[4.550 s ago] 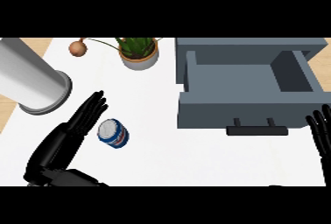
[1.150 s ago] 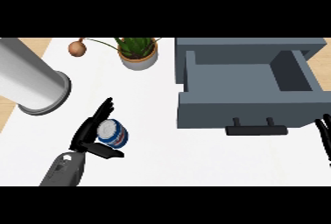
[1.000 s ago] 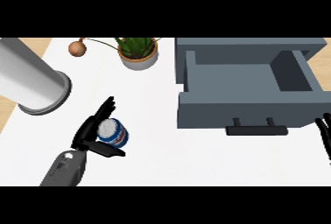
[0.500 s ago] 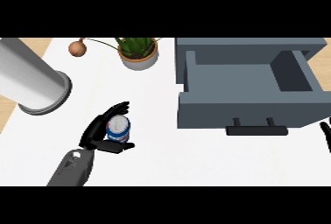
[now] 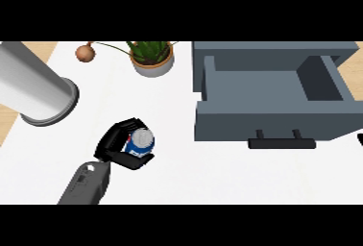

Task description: Pick up the can, place it into the drawer and close the drawer

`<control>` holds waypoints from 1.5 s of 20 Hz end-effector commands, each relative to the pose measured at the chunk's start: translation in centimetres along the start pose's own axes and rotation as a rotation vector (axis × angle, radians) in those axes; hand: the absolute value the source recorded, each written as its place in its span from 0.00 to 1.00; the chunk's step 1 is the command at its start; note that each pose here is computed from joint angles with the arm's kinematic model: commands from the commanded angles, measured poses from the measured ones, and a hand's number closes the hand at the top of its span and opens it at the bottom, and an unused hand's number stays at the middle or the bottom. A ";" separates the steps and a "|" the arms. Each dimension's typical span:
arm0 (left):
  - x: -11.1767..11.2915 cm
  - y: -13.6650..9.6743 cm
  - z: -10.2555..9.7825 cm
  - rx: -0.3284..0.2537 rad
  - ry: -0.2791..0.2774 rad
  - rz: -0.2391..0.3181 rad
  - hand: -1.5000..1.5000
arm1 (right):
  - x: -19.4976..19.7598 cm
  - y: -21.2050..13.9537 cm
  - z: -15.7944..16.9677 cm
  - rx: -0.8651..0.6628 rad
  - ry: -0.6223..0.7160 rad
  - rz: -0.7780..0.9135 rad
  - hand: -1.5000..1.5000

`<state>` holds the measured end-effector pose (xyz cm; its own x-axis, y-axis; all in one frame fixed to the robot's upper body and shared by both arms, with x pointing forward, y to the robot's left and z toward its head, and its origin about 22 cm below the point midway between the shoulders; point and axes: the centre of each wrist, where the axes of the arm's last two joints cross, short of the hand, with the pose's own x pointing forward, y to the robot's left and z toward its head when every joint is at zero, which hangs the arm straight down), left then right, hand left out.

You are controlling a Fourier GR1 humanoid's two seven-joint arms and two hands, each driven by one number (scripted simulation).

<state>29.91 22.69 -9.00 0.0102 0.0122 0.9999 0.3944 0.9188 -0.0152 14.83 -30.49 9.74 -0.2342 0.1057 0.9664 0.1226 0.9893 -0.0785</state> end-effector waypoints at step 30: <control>18.7 -5.2 -7.3 0.311 -0.190 -0.077 1.00 | 1.6 1.0 0.5 -0.013 -0.011 -0.008 0.00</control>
<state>33.19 17.52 7.33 -0.1908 -0.0046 0.9816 0.0525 0.9985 0.0149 13.95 -30.30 10.10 -0.2514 0.1083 0.9618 0.1388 0.9875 -0.0749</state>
